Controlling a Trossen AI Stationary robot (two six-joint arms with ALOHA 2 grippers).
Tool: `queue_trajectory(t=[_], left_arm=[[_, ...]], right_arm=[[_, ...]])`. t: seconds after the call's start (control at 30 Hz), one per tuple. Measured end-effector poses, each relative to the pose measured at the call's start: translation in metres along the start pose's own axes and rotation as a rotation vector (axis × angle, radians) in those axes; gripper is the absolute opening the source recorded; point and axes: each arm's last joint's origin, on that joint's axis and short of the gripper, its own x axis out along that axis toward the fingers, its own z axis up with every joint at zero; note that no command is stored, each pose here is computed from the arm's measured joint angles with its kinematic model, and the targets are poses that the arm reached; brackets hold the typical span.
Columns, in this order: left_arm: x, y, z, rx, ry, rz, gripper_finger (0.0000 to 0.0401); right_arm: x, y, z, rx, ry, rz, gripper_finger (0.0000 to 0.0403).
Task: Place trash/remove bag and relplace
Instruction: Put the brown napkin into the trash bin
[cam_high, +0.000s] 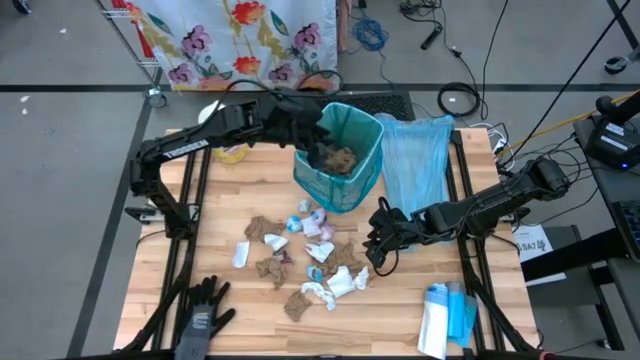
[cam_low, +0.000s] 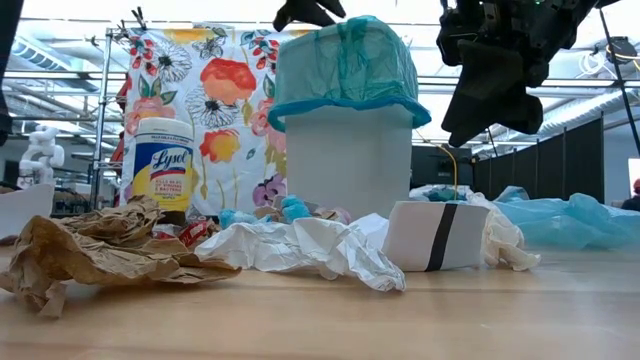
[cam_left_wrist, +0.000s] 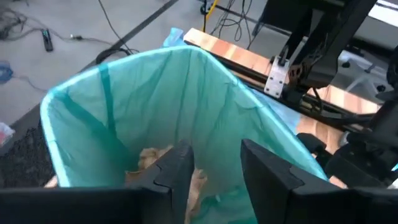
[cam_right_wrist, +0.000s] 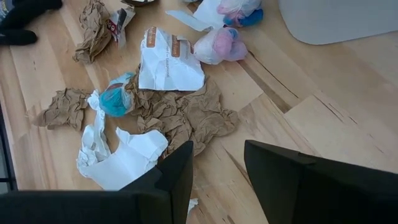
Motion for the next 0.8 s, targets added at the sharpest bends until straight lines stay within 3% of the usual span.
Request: queue_trajectory(t=[0.13,0.37,0.57,0.8], left_arm=[[-0.01,0.0,-0.004,0.002,0.045,0.007,0.0142],[-0.063,-0.022,-0.023,0.096,0.131,0.071,0.0143],[-0.092,-0.041,-0.063,0.067,0.197,0.151,0.0143],[-0.105,-0.034,-0.134,-0.085,0.264,0.23,0.0143]], right_arm=[[0.0,0.0,0.0,0.001,0.0,0.0,0.0134],[0.0,0.0,0.0,0.014,0.0,0.0,0.0134],[0.0,0.0,0.0,0.026,0.0,0.0,0.0134],[0.0,0.0,0.0,0.025,0.0,0.001,0.0134]])
